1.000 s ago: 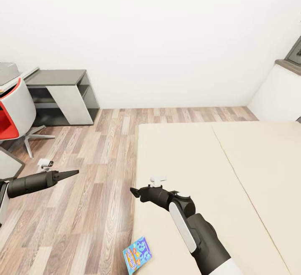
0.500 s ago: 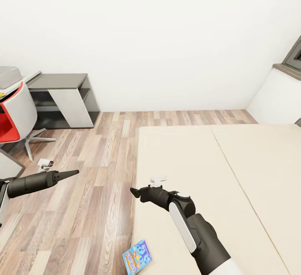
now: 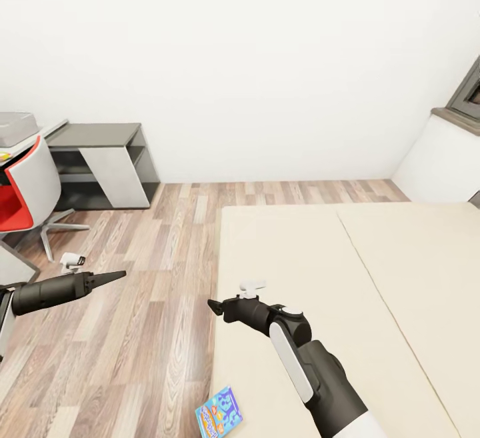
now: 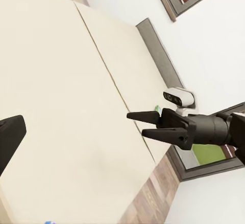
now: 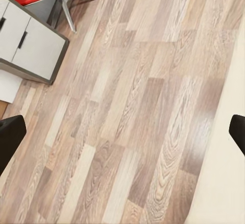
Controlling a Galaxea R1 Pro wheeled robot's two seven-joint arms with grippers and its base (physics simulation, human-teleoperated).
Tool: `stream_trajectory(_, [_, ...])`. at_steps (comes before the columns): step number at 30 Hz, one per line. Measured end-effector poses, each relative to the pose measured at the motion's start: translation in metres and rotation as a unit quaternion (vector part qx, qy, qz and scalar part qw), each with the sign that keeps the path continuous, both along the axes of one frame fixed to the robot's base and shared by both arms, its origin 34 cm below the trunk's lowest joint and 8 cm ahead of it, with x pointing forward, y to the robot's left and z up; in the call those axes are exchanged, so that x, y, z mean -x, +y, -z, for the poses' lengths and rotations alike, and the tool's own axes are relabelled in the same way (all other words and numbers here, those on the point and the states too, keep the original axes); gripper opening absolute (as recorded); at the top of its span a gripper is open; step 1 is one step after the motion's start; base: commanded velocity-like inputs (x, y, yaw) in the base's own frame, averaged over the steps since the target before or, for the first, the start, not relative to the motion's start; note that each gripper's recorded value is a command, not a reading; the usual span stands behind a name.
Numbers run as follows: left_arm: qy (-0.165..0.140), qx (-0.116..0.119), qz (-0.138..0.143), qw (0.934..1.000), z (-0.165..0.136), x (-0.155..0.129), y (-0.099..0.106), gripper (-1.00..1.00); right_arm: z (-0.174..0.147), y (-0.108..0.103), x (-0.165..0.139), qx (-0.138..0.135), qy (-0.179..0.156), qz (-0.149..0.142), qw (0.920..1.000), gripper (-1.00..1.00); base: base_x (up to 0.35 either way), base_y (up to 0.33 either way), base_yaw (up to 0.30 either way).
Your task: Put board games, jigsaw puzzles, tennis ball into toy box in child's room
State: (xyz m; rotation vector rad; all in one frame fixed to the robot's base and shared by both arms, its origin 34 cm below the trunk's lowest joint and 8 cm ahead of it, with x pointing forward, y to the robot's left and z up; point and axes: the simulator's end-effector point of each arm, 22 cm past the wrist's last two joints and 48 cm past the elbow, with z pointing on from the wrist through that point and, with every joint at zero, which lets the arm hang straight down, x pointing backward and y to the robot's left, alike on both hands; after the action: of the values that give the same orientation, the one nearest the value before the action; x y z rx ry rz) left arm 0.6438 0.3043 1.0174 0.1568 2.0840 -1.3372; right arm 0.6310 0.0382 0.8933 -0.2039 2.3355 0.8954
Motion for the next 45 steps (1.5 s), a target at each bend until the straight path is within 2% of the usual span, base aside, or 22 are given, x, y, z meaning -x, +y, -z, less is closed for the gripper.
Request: stream_trajectory(45, [-0.037,0.001,0.0,0.9993,-0.039,0.003,-0.001,1.0,-0.033,-0.002,-0.006,0.001,-0.032,0.003,0.9995,1.0,0.0,0.0,0.0])
